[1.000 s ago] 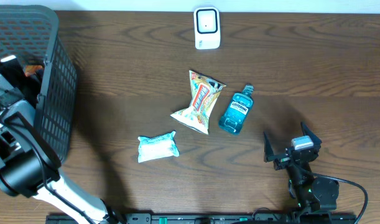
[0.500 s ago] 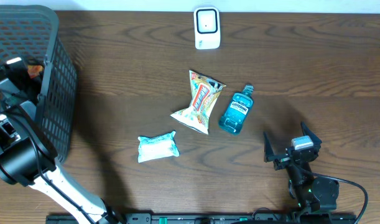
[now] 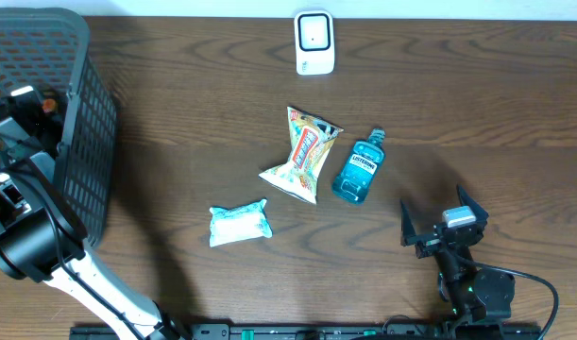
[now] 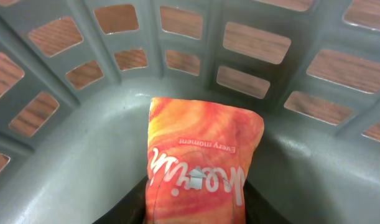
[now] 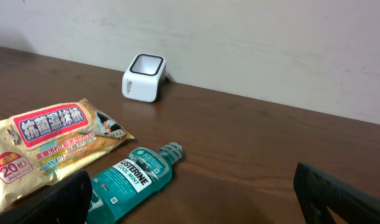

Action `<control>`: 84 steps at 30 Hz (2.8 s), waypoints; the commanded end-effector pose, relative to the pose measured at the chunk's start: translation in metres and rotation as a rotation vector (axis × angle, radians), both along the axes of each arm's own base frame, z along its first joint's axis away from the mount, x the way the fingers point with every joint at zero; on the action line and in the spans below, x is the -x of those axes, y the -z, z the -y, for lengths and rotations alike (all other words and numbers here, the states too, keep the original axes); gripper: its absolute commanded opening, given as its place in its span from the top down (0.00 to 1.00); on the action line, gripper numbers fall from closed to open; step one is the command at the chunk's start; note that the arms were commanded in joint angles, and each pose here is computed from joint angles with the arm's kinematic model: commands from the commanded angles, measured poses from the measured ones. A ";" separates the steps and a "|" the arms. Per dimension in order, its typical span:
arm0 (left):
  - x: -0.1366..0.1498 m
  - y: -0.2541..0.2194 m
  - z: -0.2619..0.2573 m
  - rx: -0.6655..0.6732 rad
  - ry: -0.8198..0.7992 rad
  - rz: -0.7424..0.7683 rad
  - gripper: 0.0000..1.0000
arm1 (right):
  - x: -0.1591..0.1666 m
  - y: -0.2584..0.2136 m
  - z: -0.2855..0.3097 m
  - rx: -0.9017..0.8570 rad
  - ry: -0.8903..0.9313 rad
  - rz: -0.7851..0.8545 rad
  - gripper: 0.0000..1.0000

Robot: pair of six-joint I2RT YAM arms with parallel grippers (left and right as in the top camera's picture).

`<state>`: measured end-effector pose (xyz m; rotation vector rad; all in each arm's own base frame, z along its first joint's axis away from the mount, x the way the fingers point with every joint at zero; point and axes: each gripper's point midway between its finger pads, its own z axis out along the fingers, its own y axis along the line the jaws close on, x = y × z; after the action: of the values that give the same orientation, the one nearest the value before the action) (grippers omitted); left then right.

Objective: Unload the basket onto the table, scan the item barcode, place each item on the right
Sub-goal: 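Reach into the basket and grasp the orange snack pack, then carry the orange pack next to the yellow pack and release it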

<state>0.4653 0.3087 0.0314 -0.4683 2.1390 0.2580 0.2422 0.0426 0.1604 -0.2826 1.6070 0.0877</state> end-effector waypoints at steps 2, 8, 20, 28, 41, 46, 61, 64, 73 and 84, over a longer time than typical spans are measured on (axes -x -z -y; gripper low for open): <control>0.011 -0.014 -0.002 -0.004 -0.015 -0.026 0.68 | 0.001 0.000 -0.002 0.003 -0.007 0.001 0.01; 0.016 -0.141 0.002 -0.016 -0.086 0.191 0.71 | 0.001 0.000 -0.002 0.003 -0.007 0.001 0.01; 0.102 -0.394 0.167 0.198 0.275 0.669 0.71 | 0.001 0.000 -0.002 0.003 -0.007 0.001 0.01; 0.120 -0.320 0.329 0.524 0.767 0.315 0.71 | 0.001 0.000 -0.002 0.003 -0.007 0.001 0.01; 0.121 -0.096 0.415 0.349 0.640 -0.425 0.73 | 0.001 0.000 -0.002 0.003 -0.007 0.001 0.01; 0.105 -0.040 0.411 0.277 0.458 -0.515 0.74 | 0.001 0.000 -0.002 0.003 -0.007 0.001 0.01; 0.115 -0.005 0.504 0.447 0.618 -0.561 0.74 | 0.001 0.000 -0.002 0.003 -0.007 0.001 0.01; 0.122 -0.007 0.526 0.434 0.679 -0.554 0.74 | 0.001 0.000 -0.002 0.003 -0.007 0.001 0.01; 0.136 -0.020 0.583 0.416 0.845 -0.481 0.73 | 0.001 0.000 -0.002 0.003 -0.007 0.001 0.01; 0.147 -0.032 0.598 0.402 0.905 -0.463 0.02 | 0.001 0.000 -0.002 0.003 -0.007 0.001 0.01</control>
<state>0.3208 -0.2893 0.0544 0.3910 2.6389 -0.6256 0.2421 0.0426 0.1605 -0.2823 1.6071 0.0879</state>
